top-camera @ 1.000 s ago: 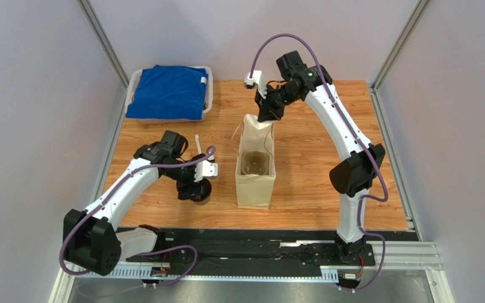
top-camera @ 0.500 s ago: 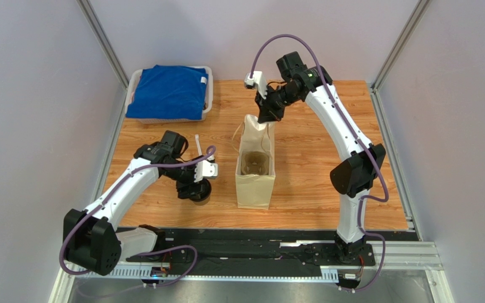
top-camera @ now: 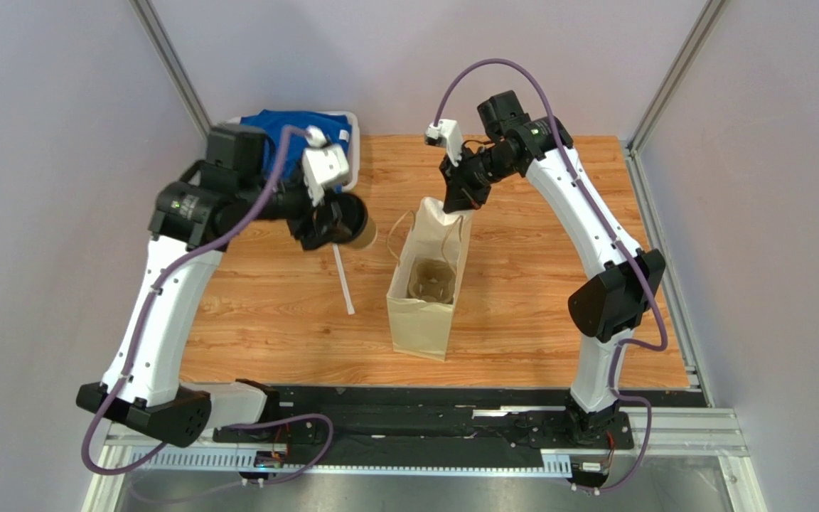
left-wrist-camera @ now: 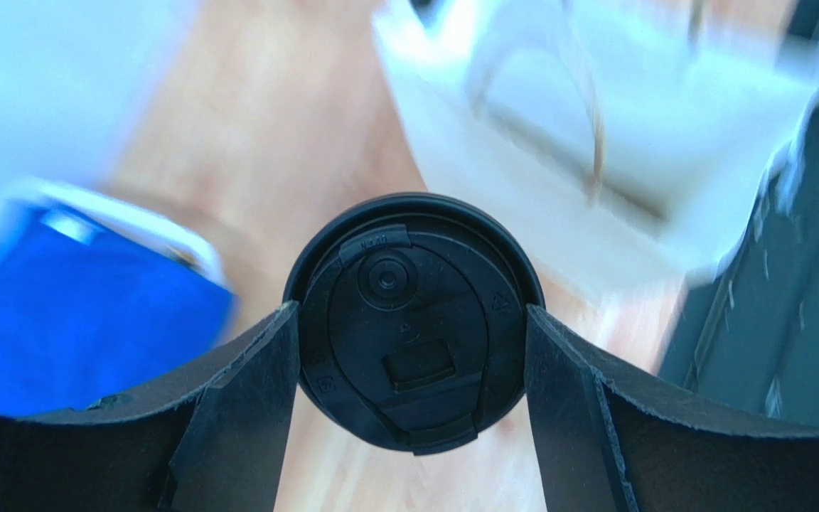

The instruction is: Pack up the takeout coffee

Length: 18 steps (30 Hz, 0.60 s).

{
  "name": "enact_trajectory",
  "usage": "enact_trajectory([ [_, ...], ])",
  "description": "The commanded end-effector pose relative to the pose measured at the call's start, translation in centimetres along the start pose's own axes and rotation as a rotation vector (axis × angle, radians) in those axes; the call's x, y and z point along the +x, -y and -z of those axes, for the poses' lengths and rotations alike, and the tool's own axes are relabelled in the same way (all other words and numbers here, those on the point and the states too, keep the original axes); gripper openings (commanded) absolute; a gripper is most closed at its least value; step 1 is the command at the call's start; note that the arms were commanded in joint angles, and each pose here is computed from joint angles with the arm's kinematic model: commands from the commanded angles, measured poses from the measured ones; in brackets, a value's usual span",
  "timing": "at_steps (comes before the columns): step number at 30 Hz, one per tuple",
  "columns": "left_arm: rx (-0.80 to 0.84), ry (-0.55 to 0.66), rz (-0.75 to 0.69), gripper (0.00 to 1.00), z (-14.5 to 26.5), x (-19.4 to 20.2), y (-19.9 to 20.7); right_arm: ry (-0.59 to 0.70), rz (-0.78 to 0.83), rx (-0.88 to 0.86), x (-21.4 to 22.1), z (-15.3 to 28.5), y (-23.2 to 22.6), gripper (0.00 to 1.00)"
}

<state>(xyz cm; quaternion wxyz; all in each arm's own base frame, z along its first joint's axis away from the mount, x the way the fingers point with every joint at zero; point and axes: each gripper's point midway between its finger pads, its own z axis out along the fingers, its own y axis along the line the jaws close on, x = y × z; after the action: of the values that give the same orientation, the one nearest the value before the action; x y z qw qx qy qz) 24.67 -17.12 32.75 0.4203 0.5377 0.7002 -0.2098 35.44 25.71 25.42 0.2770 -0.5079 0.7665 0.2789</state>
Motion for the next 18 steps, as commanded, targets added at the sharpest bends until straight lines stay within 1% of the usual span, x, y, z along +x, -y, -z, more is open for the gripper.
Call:
enact_trajectory([
  [1,-0.091,0.229,0.159,0.28,3.8,-9.7,-2.0,0.041,-0.061,0.042,-0.8,1.5,-0.5,0.00],
  [2,-0.114,0.287,0.133,0.27,5.1,-11.9,-2.3,0.043,-0.069,0.044,-0.8,1.5,-0.5,0.00],
  [4,-0.120,0.337,0.156,0.27,5.1,-13.9,-3.2,0.048,-0.093,0.051,-1.0,1.4,-0.4,0.00],
  [5,-0.116,0.376,0.132,0.27,5.7,-15.5,-2.8,0.051,-0.102,0.051,-1.1,1.5,-0.4,0.00],
  [7,-0.103,0.391,0.118,0.27,5.0,-16.8,-2.8,0.061,-0.131,0.046,-1.3,1.6,-0.7,0.00],
  [9,-0.065,0.416,0.079,0.27,4.4,-18.3,-1.5,0.071,-0.148,0.048,-1.6,1.6,-0.7,0.00],
  [10,-0.055,0.408,0.078,0.27,3.7,-18.4,-1.4,0.078,-0.166,0.047,-1.8,1.7,-0.8,0.00],
  [11,-0.025,0.406,0.066,0.27,3.0,-18.8,-0.4,0.081,-0.174,0.048,-1.9,1.8,-0.9,0.00],
  [14,0.013,0.371,0.036,0.27,1.0,-18.6,0.8,0.096,-0.192,0.050,-2.3,2.1,-1.1,0.00],
  [18,0.020,0.262,0.012,0.26,-1.5,-16.5,1.1,0.108,-0.198,0.047,-2.4,2.5,-1.5,0.00],
])
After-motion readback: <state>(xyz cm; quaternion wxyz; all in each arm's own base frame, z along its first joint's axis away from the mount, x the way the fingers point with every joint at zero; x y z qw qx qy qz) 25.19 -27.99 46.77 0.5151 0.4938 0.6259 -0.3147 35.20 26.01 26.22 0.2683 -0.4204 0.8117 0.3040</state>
